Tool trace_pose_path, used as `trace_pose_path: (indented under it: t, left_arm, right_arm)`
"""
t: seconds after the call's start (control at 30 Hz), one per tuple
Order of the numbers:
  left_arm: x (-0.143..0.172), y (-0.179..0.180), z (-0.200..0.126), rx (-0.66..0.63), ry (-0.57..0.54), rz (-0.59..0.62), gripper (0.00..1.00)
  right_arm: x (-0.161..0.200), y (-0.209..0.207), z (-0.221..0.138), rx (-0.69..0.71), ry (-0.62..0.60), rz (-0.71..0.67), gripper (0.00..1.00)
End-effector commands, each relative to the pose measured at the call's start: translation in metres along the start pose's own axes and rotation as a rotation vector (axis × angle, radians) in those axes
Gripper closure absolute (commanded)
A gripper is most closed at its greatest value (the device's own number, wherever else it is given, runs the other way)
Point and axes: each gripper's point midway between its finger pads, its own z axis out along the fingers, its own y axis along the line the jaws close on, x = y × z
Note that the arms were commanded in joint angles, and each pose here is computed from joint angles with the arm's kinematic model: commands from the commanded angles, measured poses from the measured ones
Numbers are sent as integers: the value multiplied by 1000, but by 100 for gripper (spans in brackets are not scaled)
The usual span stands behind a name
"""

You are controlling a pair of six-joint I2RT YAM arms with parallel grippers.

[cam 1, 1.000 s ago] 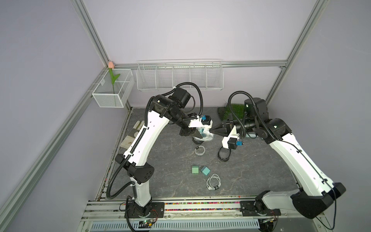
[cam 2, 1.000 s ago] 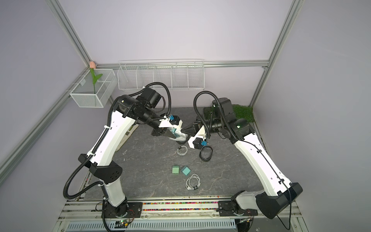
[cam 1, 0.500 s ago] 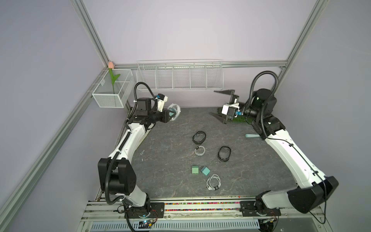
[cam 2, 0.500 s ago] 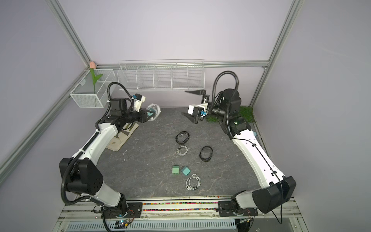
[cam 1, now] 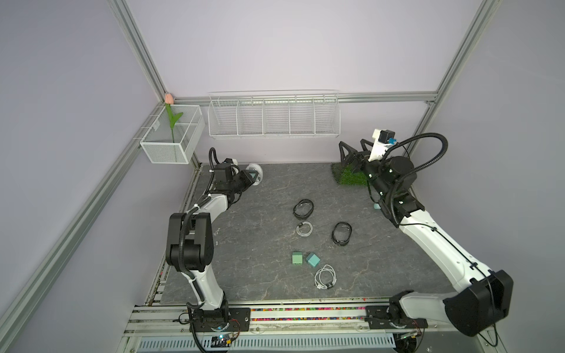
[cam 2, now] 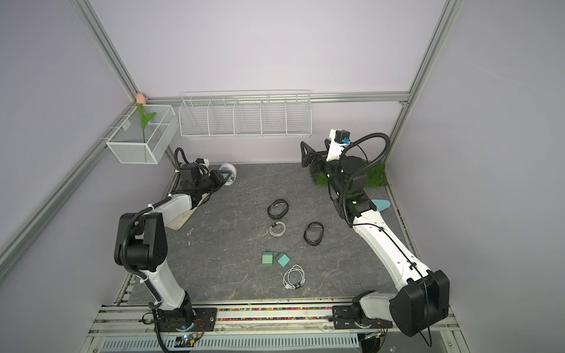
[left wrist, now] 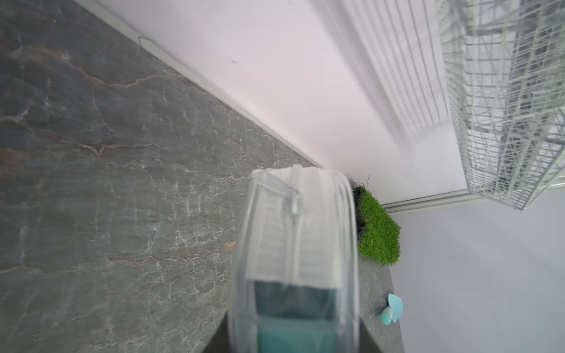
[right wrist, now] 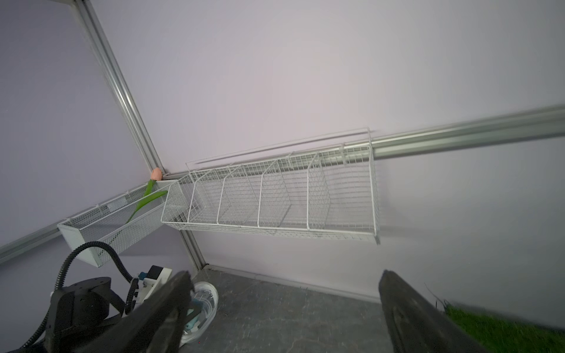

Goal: Pack away charging kits
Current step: Place the storage bag at the center of the board.

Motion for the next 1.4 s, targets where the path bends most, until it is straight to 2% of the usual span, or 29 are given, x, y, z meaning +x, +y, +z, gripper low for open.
trace_pose_path:
  t: [0.0,0.13,0.2,0.3,0.37,0.43,0.47,0.5,0.53,0.77,0.93,1.0,1.1,1.17,1.23,1.33,1.37]
  left_arm:
    - [3,10,14,35,-18,-81,95]
    - [23,28,25,69,10,-153,94]
    - [30,35,26,42,21,-155,86]
    - [43,40,29,23,49,-148,84]
    - [54,42,29,5,71,-134,75]
    - [65,51,25,-60,80,-119,57]
    - [69,54,22,-76,76,-107,52]
    - [71,57,17,-101,67,-97,24]
    - [73,62,12,-133,58,-90,1]
    - [63,71,-34,-324,-23,-37,1]
    - [31,54,-88,-470,-162,23,1]
    - [22,47,-102,-502,-175,-43,1]
    - [22,47,-106,-532,-131,-132,1]
    - [28,49,-98,-484,-49,-87,0]
    - [38,50,-90,-401,-47,-47,0]
    - [38,15,-107,-171,-206,77,0]
    - [37,8,-118,-169,-248,100,0]
  right_arm:
    - [39,-14,-17,125,146,80,2]
    - [74,-17,-22,146,243,69,2]
    - [86,-19,-21,156,280,62,2]
    - [101,-20,-19,167,334,35,2]
    - [112,-23,-20,186,362,20,1]
    - [121,-24,-21,189,383,20,2]
    - [124,-23,-22,187,391,18,2]
    - [125,-23,-23,184,395,15,2]
    - [127,-22,-23,180,401,14,3]
    - [119,-21,-33,178,374,11,4]
    - [121,-26,-35,204,371,3,5]
    - [123,-27,-35,204,365,7,7]
    - [125,-18,-31,127,324,5,11]
    - [127,-28,-34,160,299,38,11]
    - [134,-34,-36,175,332,122,11]
    - [136,-28,-33,156,387,132,11]
    - [135,-28,-31,167,399,130,11]
